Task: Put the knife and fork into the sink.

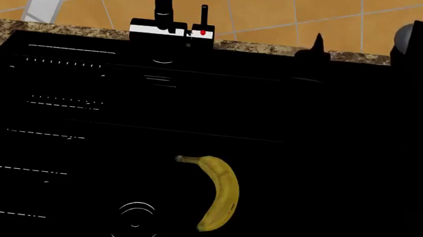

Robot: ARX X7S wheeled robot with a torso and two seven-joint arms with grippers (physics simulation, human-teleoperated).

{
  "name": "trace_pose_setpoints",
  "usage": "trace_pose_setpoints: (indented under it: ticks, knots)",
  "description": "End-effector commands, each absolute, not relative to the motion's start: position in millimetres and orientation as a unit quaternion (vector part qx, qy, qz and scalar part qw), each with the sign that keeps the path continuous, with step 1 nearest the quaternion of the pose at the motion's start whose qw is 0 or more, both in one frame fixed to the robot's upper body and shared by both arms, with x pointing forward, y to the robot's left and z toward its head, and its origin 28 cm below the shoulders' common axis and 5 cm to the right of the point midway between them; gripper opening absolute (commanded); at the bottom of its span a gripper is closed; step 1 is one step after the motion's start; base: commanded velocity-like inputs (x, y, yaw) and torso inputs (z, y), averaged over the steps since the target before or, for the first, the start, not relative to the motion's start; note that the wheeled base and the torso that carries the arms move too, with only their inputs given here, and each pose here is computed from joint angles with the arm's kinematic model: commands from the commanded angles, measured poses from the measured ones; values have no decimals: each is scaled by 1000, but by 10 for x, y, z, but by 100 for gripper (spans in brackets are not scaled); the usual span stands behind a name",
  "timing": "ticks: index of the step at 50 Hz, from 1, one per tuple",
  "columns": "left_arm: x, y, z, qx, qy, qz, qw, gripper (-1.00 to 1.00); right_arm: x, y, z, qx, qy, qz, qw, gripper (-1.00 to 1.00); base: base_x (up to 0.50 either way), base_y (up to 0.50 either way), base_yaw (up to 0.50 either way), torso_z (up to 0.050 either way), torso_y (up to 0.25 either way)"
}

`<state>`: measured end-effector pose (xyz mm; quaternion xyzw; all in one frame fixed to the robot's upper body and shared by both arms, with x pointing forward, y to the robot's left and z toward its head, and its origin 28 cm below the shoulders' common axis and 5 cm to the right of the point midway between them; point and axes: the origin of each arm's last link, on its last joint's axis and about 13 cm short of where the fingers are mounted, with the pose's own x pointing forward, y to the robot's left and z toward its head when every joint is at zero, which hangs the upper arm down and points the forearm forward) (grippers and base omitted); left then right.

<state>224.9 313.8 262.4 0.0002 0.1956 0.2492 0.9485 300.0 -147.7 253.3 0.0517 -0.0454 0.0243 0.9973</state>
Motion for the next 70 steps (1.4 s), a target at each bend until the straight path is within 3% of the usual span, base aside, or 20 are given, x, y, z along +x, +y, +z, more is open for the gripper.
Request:
trace_pose_setpoints:
  ticks: [1,70]
  knots:
    - [2468,3123,2597,-6,215,231,949,100,3015,-1490,2499,53,-41,24,997,100,0,0,0,0,0]
    - [2593,3322,2074,-46,305,283,908,100,3000,-1536,2273,70,-12,12,997,100,0,0,0,0,0]
